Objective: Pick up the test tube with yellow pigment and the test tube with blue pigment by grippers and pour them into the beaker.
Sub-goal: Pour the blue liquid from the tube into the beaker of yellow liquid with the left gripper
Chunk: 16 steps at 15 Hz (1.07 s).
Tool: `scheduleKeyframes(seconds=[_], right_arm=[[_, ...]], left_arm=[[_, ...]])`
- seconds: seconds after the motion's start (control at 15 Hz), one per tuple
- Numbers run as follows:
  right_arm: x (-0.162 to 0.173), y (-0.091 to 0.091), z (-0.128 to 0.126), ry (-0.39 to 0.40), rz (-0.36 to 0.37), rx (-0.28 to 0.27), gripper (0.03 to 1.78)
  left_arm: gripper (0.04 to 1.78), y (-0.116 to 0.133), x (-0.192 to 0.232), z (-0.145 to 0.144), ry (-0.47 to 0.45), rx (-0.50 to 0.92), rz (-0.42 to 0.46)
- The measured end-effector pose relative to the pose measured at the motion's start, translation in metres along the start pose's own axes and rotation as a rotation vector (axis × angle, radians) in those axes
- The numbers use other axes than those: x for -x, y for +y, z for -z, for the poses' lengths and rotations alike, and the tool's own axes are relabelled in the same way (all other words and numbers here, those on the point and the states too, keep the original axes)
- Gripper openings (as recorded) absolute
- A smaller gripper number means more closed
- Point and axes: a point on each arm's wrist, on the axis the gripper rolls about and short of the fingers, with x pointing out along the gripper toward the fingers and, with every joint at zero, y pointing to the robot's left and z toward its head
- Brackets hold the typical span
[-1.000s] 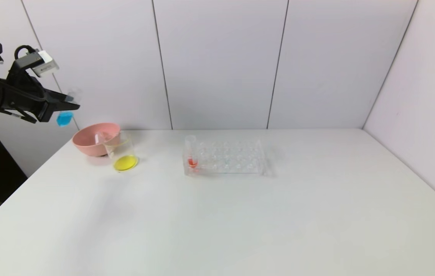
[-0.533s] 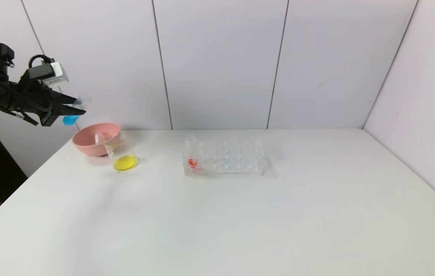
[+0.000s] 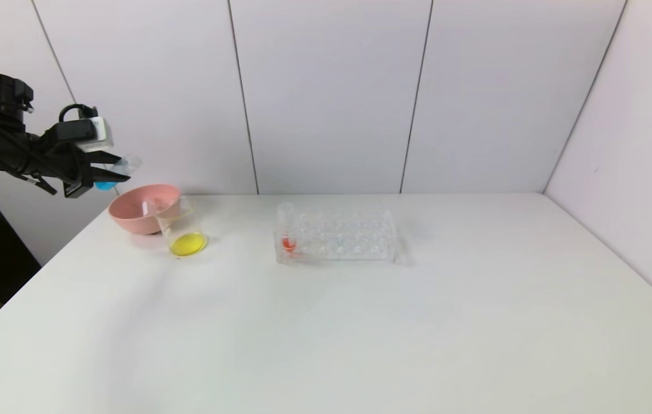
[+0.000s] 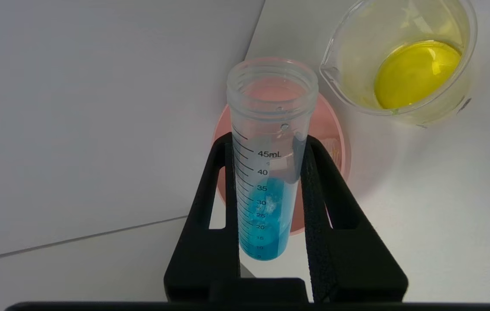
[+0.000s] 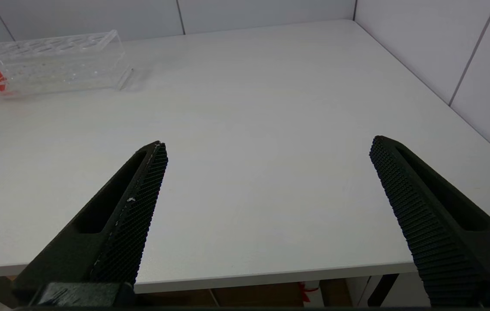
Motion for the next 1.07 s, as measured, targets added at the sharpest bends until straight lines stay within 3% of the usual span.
scheduleKeyframes(seconds=[0.47, 1.07], right_arm=[[0.000, 0.000, 0.000, 0.000, 0.000, 0.000, 1.71], [0.000, 0.000, 0.000, 0.000, 0.000, 0.000, 1.71]], left_arm=[[0.44, -0.004, -0.007, -0.001, 0.017, -0.070, 0.023], [0.44, -0.011, -0.009, -0.004, 0.169, -0.046, 0.078]])
